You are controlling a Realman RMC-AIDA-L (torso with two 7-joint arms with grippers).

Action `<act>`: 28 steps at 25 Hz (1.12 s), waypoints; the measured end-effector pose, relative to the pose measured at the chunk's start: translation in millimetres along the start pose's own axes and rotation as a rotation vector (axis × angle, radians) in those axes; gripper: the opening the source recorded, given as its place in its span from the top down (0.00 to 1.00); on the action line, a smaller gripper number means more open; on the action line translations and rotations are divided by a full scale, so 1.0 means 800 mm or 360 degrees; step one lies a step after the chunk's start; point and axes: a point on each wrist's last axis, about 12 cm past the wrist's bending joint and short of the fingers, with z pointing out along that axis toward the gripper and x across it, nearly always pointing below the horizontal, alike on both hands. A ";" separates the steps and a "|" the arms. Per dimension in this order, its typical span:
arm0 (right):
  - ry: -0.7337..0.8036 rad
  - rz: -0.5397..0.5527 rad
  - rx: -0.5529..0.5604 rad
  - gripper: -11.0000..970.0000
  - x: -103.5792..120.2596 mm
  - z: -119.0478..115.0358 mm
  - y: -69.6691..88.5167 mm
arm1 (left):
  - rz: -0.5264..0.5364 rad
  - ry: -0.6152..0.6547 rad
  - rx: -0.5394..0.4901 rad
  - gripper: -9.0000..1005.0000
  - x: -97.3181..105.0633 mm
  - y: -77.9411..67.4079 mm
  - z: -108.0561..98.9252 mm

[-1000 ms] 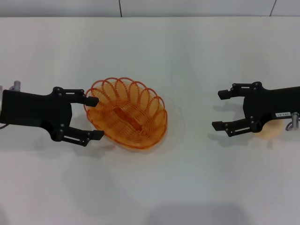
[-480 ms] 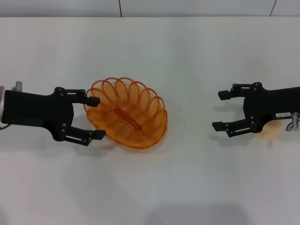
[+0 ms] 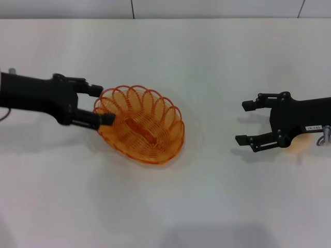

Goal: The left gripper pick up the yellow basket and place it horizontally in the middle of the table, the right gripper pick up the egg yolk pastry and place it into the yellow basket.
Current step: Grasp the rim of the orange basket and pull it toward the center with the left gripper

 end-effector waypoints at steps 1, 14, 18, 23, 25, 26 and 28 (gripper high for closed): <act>-0.0001 -0.0008 0.0001 0.10 0.000 0.000 0.000 | -0.0093 0.0038 -0.0055 0.13 -0.010 0.001 -0.006; -0.0016 -0.0027 -0.0005 0.10 -0.004 -0.001 -0.001 | -0.0427 0.0426 -0.0410 0.13 -0.077 0.028 -0.015; -0.0026 -0.0034 -0.0009 0.10 -0.007 0.001 -0.001 | -0.0420 0.0520 -0.0444 0.13 -0.092 0.037 0.002; -0.0033 -0.0035 -0.0008 0.10 -0.008 0.001 -0.001 | -0.0401 0.0653 -0.0464 0.13 -0.093 0.044 0.035; -0.0034 -0.0036 -0.0008 0.10 -0.008 0.001 -0.001 | -0.0388 0.0680 -0.0475 0.14 -0.090 0.046 0.047; -0.0034 -0.0038 -0.0008 0.10 -0.008 0.001 -0.001 | -0.0385 0.0691 -0.0473 0.15 -0.088 0.047 0.052; -0.0036 -0.0043 -0.0008 0.10 -0.009 0.001 -0.002 | -0.0381 0.0710 -0.0471 0.16 -0.084 0.048 0.062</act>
